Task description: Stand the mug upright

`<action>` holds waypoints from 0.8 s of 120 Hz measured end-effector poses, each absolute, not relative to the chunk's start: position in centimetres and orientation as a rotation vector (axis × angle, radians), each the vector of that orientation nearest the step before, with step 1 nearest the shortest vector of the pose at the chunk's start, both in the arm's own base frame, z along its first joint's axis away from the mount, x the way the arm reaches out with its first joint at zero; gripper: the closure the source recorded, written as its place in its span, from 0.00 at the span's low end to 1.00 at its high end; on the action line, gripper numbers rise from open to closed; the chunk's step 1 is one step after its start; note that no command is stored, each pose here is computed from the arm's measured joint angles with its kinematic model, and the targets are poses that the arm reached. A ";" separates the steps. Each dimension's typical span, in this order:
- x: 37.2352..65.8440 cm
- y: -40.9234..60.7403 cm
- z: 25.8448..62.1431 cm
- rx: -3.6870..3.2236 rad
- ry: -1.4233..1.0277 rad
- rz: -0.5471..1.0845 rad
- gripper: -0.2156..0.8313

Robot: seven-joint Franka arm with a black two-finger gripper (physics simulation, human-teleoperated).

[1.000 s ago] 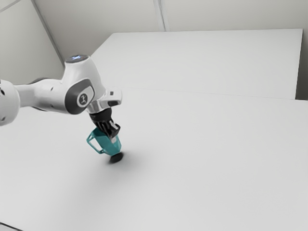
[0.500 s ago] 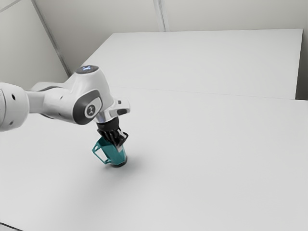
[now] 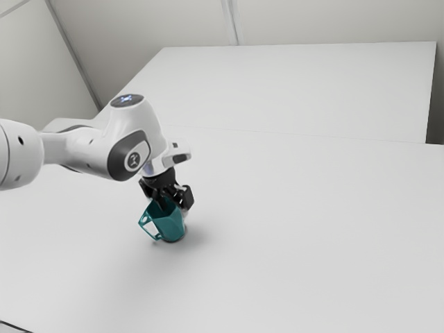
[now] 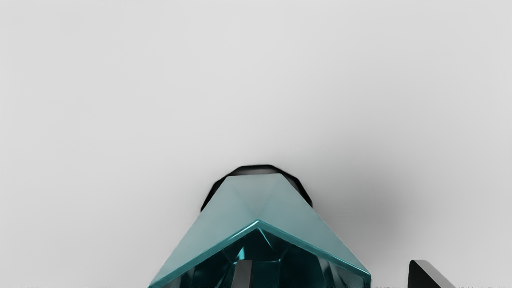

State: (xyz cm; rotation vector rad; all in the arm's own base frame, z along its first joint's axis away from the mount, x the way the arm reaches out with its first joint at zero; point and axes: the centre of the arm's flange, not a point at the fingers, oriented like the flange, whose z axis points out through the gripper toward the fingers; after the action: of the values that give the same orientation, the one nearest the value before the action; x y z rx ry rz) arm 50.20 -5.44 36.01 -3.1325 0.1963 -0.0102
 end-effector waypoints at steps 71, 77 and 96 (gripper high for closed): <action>55.2 -5.6 56.3 -3.129 0.133 -0.240 0.22; 55.6 -5.0 58.5 -3.133 0.110 -0.274 0.22; 56.2 -2.6 65.1 -3.138 0.027 -0.329 0.21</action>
State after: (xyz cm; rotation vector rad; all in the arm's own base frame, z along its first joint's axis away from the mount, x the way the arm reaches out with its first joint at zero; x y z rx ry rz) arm 56.23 -2.57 65.08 -3.1385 0.0269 -0.3286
